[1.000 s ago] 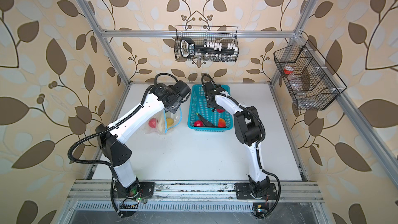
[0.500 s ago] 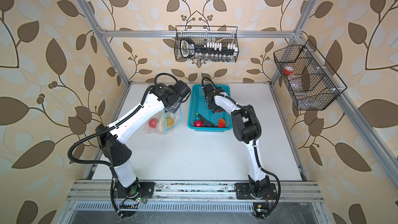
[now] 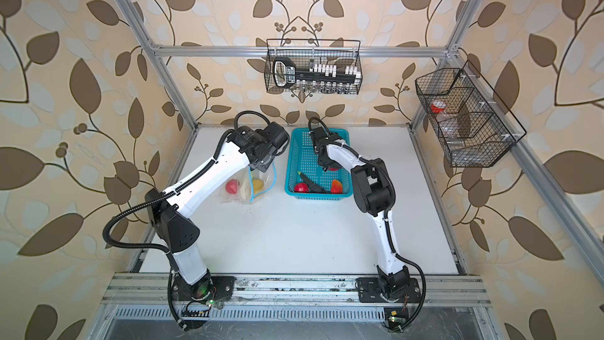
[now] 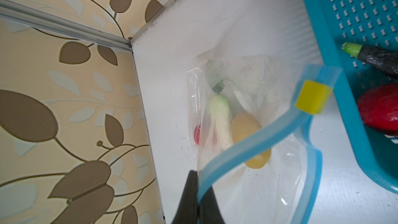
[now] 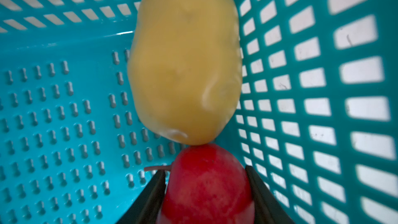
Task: Place the food in the zip-top bag and seal the zipper
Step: 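Lower the right gripper onto the red radish and close on it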
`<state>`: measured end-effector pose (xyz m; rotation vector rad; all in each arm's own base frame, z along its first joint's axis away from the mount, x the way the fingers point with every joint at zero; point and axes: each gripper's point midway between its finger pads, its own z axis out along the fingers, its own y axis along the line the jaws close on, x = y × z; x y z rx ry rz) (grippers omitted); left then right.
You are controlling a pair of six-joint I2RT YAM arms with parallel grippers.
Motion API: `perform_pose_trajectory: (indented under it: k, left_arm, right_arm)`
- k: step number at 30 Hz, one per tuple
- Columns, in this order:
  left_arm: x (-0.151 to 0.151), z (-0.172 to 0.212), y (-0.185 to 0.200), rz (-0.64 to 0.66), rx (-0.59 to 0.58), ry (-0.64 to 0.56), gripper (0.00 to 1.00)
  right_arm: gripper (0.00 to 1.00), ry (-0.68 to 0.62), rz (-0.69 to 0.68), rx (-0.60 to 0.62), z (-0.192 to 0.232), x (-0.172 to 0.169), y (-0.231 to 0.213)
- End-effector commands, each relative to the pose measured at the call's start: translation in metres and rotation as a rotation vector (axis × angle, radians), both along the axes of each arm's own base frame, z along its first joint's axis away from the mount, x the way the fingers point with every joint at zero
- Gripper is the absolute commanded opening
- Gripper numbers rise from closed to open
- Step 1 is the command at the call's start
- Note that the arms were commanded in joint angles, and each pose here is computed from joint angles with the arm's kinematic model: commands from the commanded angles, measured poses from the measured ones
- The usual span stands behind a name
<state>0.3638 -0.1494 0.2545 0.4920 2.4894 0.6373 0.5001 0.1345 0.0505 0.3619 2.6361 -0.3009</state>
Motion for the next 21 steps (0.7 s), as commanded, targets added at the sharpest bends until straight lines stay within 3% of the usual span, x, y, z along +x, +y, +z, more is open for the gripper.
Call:
perform_pose_trajectory:
  k: [1,21]
  left_arm:
    - [0.000,0.011,0.006,0.019,0.011,-0.037,0.00]
    - [0.002,0.011,0.008,0.030,0.028,-0.047,0.00]
  right_arm:
    - [0.47,0.000,0.012,0.053,0.002,-0.002,0.009]
    - [0.45,-0.103,0.020,0.329,0.047,-0.021,0.021]
